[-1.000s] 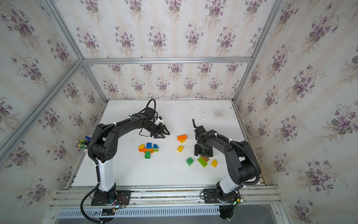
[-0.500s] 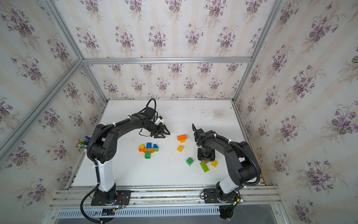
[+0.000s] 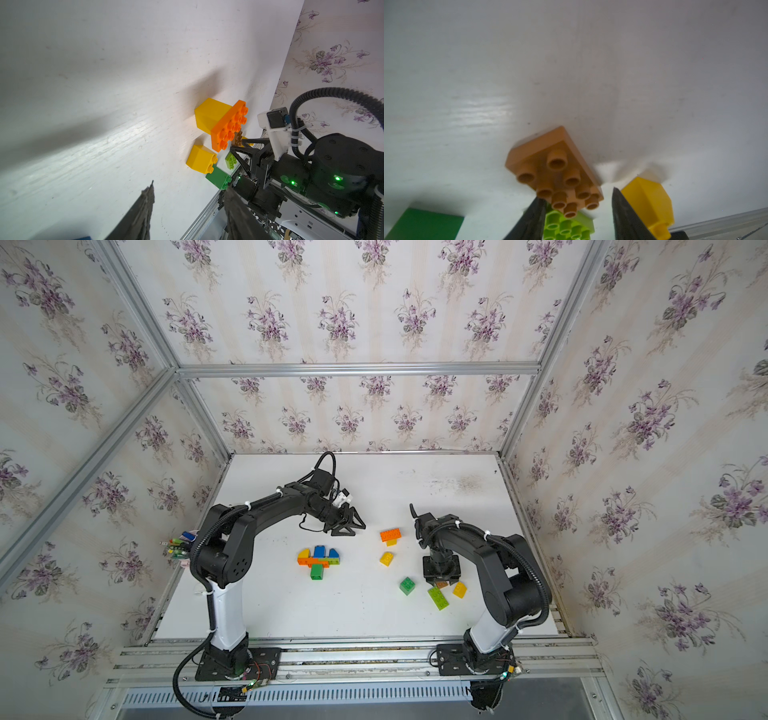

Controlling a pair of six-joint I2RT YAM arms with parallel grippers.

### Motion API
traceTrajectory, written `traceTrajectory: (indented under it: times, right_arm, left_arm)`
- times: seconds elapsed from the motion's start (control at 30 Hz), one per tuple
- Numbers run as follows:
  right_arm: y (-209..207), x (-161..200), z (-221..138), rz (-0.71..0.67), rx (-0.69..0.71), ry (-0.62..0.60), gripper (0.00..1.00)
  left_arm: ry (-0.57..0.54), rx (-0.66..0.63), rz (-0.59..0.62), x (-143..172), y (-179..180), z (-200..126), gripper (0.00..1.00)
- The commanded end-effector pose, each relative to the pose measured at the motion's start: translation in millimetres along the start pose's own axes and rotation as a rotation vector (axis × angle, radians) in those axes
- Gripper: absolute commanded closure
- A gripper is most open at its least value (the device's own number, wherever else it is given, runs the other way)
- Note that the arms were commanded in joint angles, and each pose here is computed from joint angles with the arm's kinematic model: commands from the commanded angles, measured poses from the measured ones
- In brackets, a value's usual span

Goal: Assemble a fork with lego
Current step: Move the lego brick at the center of the board.

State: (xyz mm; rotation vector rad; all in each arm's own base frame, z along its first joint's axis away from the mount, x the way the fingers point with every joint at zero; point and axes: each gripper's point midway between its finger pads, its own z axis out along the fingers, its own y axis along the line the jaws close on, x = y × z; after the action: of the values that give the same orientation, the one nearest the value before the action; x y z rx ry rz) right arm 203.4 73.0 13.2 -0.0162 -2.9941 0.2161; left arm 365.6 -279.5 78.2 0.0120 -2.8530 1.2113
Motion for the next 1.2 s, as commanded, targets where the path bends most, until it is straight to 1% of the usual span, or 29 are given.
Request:
traceTrajectory:
  times: [0.0, 0.23, 0.47, 0.57, 0.77, 0.87, 0.97, 1.07, 1.13, 1.17]
  right_arm:
    - [23, -38, -1, -0.007, -0.093, -0.135, 0.48]
    - [30, -45, 0, -0.026, -0.117, -0.135, 0.49]
    - [29, -54, 3, -0.046, -0.089, -0.139, 0.57]
    - [31, -61, -1, -0.056, -0.092, -0.156, 0.63]
    - [37, -72, -8, -0.114, -0.100, -0.175, 0.70]
    - [41, -78, -15, -0.171, -0.108, -0.188, 0.72]
    - [46, -87, -27, -0.269, -0.117, -0.217, 0.72]
    - [49, -91, -33, -0.428, -0.115, -0.225, 0.71]
    - [54, -88, -34, -0.564, -0.117, -0.224, 0.71]
    - [54, -87, -33, -0.608, -0.119, -0.226, 0.71]
  left_arm:
    - [0.003, 0.002, 0.005, 0, -2, -1, 0.44]
    - [0.004, -0.001, -0.007, -1, -1, 1, 0.44]
    - [0.003, -0.003, -0.006, -2, -1, 0, 0.44]
    - [0.006, -0.005, -0.008, -2, 0, 0, 0.44]
    - [0.007, -0.011, -0.011, 0, 1, 0, 0.44]
    - [0.002, -0.009, -0.009, 0, 0, -1, 0.44]
    - [0.001, -0.010, -0.013, -1, 0, -1, 0.44]
    - [0.001, -0.013, -0.014, -1, 0, -1, 0.43]
    - [-0.003, -0.013, -0.012, -2, -2, -3, 0.43]
    - [-0.005, -0.015, -0.015, -3, -2, -3, 0.43]
